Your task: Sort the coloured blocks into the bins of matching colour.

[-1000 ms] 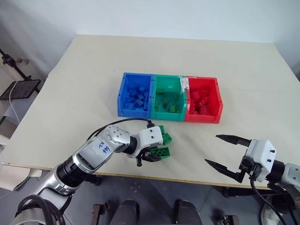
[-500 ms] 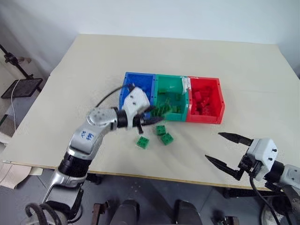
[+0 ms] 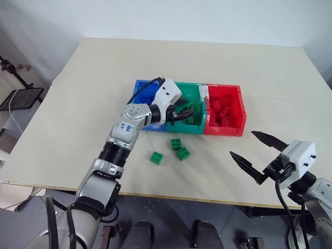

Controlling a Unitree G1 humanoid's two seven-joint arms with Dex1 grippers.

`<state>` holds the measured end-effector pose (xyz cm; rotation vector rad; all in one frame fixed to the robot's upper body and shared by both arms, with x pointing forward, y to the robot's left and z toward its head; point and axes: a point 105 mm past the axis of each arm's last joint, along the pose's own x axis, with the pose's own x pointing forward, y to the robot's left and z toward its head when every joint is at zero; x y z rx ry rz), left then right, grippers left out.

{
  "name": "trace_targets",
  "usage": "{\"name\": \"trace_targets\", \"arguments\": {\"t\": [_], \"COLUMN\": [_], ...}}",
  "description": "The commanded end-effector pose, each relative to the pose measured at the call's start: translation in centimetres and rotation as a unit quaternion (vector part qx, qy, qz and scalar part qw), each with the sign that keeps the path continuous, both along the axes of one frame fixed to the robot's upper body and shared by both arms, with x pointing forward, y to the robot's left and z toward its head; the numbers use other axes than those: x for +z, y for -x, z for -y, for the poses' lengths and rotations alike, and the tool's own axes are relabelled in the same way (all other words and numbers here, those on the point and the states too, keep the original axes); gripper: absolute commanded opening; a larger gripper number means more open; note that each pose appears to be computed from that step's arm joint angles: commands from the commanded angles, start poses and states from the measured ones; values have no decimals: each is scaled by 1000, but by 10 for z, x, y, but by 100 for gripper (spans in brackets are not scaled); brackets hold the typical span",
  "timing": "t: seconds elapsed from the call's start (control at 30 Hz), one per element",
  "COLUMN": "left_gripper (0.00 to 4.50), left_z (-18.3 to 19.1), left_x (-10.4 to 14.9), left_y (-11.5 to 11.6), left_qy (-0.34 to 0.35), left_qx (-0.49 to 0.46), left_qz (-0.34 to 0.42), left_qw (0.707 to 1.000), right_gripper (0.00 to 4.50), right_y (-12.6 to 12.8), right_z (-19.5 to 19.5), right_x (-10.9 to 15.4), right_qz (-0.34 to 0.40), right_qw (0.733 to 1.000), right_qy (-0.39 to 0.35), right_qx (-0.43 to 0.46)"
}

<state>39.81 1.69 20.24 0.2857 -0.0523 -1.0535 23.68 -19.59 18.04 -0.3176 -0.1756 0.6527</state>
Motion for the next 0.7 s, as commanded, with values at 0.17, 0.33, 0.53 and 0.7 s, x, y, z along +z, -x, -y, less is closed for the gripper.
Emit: {"name": "trace_targets", "arguments": {"t": [0.17, 0.33, 0.53, 0.7], "left_gripper": [448, 448, 448, 448], "left_z": [-45, -125, -191, -191], "left_x": [15, -11, -32, -39], "left_y": [31, 58, 83, 98], "left_qy": [-9, -56, -53, -68], "left_qx": [-49, -25, 36, 20], "left_qz": [44, 49, 30, 10], "left_qw": [998, 997, 997, 997], "right_gripper": [450, 450, 450, 450], "right_y": [0, -9, -15, -20], "right_z": [-17, -23, -24, -20], "right_x": [9, 9, 8, 4], "right_qz": [15, 8, 3, -2], "right_qw": [999, 996, 992, 989], "right_qy": [10, 34, 54, 67], "right_qx": [43, 84, 118, 129]}}
